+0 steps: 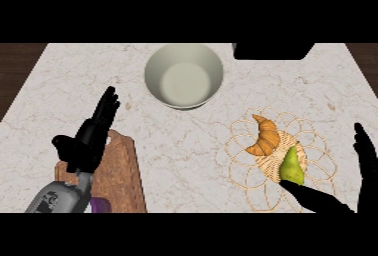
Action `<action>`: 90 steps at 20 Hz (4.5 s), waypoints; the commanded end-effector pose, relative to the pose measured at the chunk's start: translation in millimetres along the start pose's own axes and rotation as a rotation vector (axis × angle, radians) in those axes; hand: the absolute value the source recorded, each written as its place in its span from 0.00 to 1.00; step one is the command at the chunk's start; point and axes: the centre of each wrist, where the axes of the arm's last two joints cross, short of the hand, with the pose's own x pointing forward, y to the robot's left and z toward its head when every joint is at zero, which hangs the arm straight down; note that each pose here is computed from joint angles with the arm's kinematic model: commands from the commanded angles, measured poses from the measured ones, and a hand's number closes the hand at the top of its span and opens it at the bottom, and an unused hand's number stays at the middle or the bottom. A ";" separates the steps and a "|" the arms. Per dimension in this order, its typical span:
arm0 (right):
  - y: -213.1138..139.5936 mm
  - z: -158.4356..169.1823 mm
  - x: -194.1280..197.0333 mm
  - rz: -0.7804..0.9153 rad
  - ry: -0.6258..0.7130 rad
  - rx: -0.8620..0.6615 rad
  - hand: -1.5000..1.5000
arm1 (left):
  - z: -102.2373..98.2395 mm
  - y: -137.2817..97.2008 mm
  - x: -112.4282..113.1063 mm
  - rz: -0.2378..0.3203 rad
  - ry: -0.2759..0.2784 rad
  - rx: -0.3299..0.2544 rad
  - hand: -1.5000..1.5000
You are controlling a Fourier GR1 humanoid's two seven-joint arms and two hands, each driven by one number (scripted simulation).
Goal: Pick the pear from the placemat and place it in the bowl
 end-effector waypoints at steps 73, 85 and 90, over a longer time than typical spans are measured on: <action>165.1 -1.5 -42.1 0.035 -0.017 0.389 1.00 | -8.4 4.9 -3.1 -0.011 -0.015 -0.022 0.50; 210.0 -15.8 122.1 -0.134 -0.384 0.167 1.00 | -15.5 -34.5 10.4 -0.007 -0.038 -0.160 0.50; 220.4 -21.2 175.3 -0.088 -0.504 0.058 1.00 | -17.7 -36.6 4.1 0.009 0.005 -0.183 0.50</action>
